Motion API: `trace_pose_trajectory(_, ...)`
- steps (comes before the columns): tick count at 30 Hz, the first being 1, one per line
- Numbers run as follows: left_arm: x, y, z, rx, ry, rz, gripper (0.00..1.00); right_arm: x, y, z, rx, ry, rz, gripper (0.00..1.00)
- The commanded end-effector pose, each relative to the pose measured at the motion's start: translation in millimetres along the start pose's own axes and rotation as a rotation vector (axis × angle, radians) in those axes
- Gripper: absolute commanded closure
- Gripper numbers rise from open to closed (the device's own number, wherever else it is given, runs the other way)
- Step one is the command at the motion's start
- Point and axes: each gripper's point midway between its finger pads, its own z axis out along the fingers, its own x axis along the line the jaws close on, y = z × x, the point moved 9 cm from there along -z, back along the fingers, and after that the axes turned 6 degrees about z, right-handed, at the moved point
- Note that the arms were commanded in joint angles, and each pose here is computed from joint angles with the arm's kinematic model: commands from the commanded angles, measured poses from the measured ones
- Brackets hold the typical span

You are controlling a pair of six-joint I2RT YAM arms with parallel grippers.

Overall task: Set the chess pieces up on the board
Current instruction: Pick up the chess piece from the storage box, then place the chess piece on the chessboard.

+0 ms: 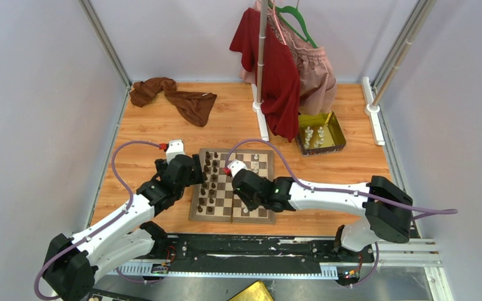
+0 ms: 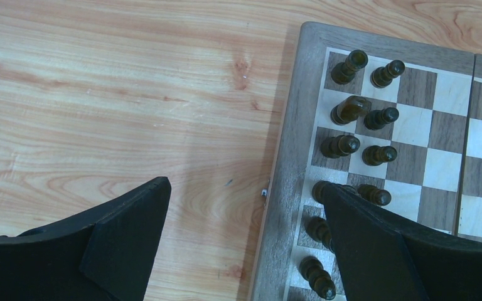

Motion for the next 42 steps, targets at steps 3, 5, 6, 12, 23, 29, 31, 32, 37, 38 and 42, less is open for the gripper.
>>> trace_pose_trajectory(3, -0.7, 0.9, -1.0, -0.016, 0.006, -0.021, 0.00, -3.6, 3.6, -16.7, -0.036, -0.040, -0.012, 1.00)
trace_pose_trajectory(5, -1.2, 1.4, -0.9, -0.016, 0.004, -0.022, 0.00, -5.5, 0.9, -17.5, -0.033, -0.047, -0.008, 1.00)
trace_pose_trajectory(6, -1.3, 1.3, -0.6, -0.015, 0.003, -0.021, 0.00, -6.5, -0.9, -17.8, -0.031, -0.051, -0.006, 1.00)
trace_pose_trajectory(12, -1.9, 1.0, 0.2, -0.013, 0.003, -0.020, 0.00, -9.6, -7.5, -17.7, -0.021, -0.064, -0.002, 1.00)
trace_pose_trajectory(23, -3.7, 1.0, 2.4, -0.007, 0.002, -0.018, 0.00, -17.2, -14.0, -14.2, -0.004, -0.080, 0.011, 1.00)
trace_pose_trajectory(29, -5.0, 0.5, 3.7, -0.003, -0.002, -0.015, 0.00, -21.1, -18.5, -11.6, 0.009, -0.080, 0.020, 1.00)
trace_pose_trajectory(31, -5.3, 0.7, 4.2, -0.003, -0.001, -0.015, 0.00, -22.0, -19.4, -11.2, 0.011, -0.079, 0.023, 1.00)
trace_pose_trajectory(32, -5.6, 0.6, 4.3, -0.003, -0.002, -0.012, 0.00, -22.3, -19.7, -10.8, 0.011, -0.078, 0.025, 1.00)
trace_pose_trajectory(37, -6.0, 1.0, 4.9, -0.002, 0.000, -0.011, 0.00, -22.7, -20.6, -8.0, 0.021, -0.072, 0.026, 1.00)
trace_pose_trajectory(38, -6.2, 1.2, 5.0, -0.002, 0.000, -0.012, 0.00, -22.5, -20.4, -7.7, 0.020, -0.069, 0.025, 1.00)
trace_pose_trajectory(42, -6.0, 0.4, 5.6, 0.001, 0.002, -0.010, 0.00, -21.7, -20.6, -7.1, 0.022, -0.061, 0.028, 1.00)
